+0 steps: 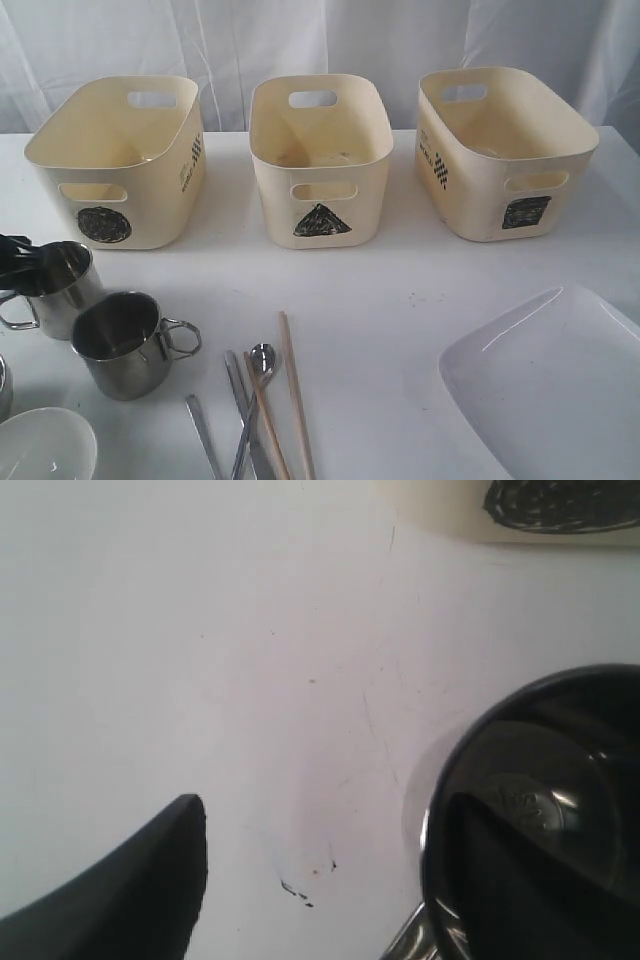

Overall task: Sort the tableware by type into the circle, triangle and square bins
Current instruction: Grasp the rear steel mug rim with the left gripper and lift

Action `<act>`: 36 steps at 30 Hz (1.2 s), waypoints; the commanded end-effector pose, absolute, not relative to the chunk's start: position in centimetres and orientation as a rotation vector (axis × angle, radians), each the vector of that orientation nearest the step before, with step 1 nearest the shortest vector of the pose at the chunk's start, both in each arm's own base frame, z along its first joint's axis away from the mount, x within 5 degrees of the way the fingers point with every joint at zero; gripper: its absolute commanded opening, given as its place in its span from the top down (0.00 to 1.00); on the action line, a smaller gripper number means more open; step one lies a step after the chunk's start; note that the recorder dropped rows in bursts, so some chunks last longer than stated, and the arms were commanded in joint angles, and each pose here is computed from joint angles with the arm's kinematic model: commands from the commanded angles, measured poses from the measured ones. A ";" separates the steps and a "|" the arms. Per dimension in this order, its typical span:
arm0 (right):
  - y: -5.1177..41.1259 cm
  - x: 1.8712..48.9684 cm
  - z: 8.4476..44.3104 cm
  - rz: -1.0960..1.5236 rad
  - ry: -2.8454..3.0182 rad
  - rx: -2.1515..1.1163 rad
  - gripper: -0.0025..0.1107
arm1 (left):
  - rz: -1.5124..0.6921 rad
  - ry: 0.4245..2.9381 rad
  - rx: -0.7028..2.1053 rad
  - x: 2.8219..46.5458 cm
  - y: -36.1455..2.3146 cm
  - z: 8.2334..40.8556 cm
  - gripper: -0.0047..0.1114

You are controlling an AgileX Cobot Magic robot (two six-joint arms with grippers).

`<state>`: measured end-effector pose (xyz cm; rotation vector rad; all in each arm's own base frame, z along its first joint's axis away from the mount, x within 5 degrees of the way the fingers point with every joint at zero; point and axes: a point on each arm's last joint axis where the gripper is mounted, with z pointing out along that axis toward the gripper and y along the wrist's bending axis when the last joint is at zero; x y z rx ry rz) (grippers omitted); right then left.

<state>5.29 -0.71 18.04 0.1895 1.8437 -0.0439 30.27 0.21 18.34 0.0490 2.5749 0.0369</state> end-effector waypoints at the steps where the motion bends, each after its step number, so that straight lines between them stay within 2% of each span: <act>1: -0.7 5.3 18.2 -0.046 1.824 0.197 0.98 | 0.022 2.592 0.027 30.5 0.1 17.8 0.36; 9: -0.7 5.3 18.2 -0.046 1.824 0.197 0.98 | 0.011 2.666 0.013 30.9 0.0 15.3 0.38; 12: -0.7 5.3 18.2 -0.046 1.824 0.197 0.98 | -0.008 2.713 -0.021 30.6 -0.1 15.0 0.51; 19: -0.7 5.3 18.2 -0.046 1.824 0.197 0.98 | -0.008 2.738 -0.021 30.3 -0.1 14.9 0.94; 24: -0.7 5.3 18.2 -0.046 1.824 0.197 0.98 | -0.019 2.727 -0.038 30.4 -0.1 15.2 0.96; 27: -0.7 5.3 18.2 -0.046 1.824 0.197 0.98 | -0.058 2.687 -0.093 30.1 -0.3 16.6 0.96; 36: -0.7 5.3 18.2 -0.046 1.824 0.197 0.98 | -0.088 2.479 -0.102 28.0 -0.4 23.5 0.96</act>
